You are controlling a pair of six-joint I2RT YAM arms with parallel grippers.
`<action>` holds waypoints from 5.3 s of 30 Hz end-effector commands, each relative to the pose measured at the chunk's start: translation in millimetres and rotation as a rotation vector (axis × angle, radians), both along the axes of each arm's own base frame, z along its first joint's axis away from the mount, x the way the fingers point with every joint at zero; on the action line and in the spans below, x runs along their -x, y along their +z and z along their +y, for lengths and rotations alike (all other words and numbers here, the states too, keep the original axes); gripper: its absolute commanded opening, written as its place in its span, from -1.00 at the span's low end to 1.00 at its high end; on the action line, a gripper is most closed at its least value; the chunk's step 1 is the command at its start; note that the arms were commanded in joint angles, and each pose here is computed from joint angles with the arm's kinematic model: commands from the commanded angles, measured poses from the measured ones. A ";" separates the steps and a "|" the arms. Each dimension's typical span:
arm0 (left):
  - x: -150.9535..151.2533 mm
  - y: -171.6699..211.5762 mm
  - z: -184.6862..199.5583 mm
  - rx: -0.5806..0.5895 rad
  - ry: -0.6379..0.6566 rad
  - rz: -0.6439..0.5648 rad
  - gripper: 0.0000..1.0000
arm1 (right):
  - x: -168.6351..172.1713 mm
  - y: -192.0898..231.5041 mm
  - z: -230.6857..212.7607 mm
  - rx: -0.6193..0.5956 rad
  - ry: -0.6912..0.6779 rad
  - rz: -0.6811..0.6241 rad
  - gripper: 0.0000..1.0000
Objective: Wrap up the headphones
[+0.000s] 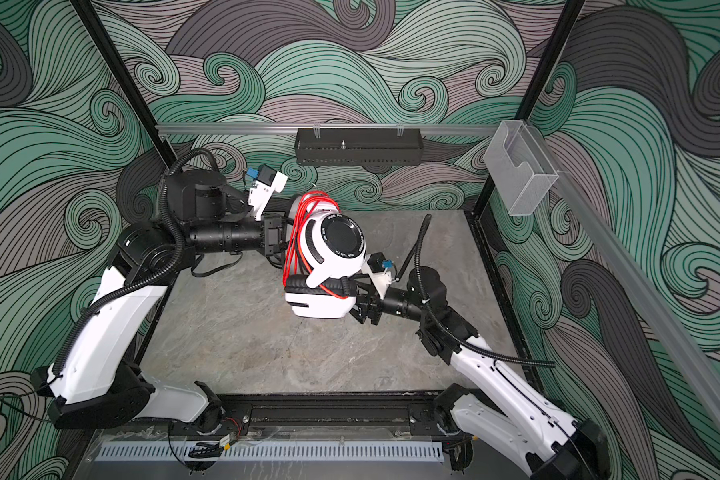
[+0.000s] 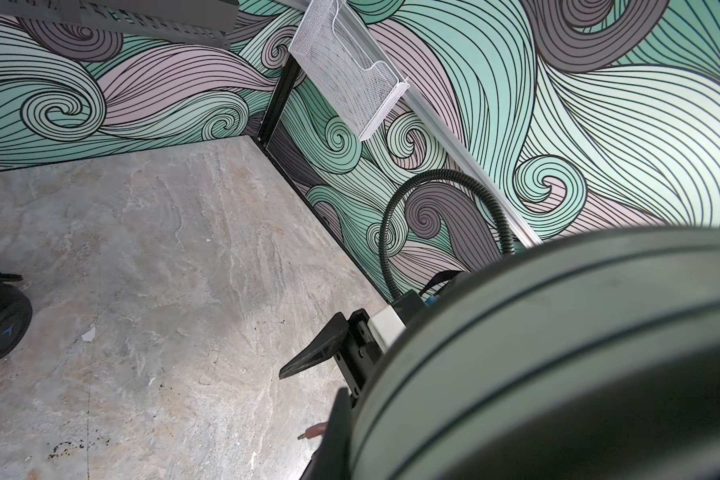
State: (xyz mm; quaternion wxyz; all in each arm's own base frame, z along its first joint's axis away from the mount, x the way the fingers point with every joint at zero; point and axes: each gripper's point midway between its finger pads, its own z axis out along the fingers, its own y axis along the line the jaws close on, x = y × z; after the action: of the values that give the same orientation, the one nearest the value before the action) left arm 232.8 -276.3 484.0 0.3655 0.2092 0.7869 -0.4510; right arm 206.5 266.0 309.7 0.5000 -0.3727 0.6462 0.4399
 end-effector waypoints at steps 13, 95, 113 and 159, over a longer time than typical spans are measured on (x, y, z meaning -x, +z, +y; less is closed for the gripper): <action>6.4 35.1 -3.2 0.117 -0.027 -0.043 -1.00 | -0.6 32.7 10.5 -0.072 0.064 -0.048 0.29; -175.0 -36.8 103.1 -0.101 1.038 -0.073 -1.00 | 28.7 -58.7 24.9 0.640 0.010 -0.130 -1.00; -127.4 -175.0 73.8 -0.919 0.649 -0.157 -1.00 | 16.6 -0.7 26.4 0.748 0.012 -0.216 -1.00; -49.5 -260.1 30.0 -1.034 0.195 0.083 -1.00 | -70.0 -36.4 -34.3 0.935 -0.287 -0.069 -1.00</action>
State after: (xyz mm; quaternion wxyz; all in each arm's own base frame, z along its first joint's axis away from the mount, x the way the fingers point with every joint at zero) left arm 304.1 -244.2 216.7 0.2425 0.2341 0.9403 0.0465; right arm 251.2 243.4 264.6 0.3287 -0.5224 0.7848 0.0563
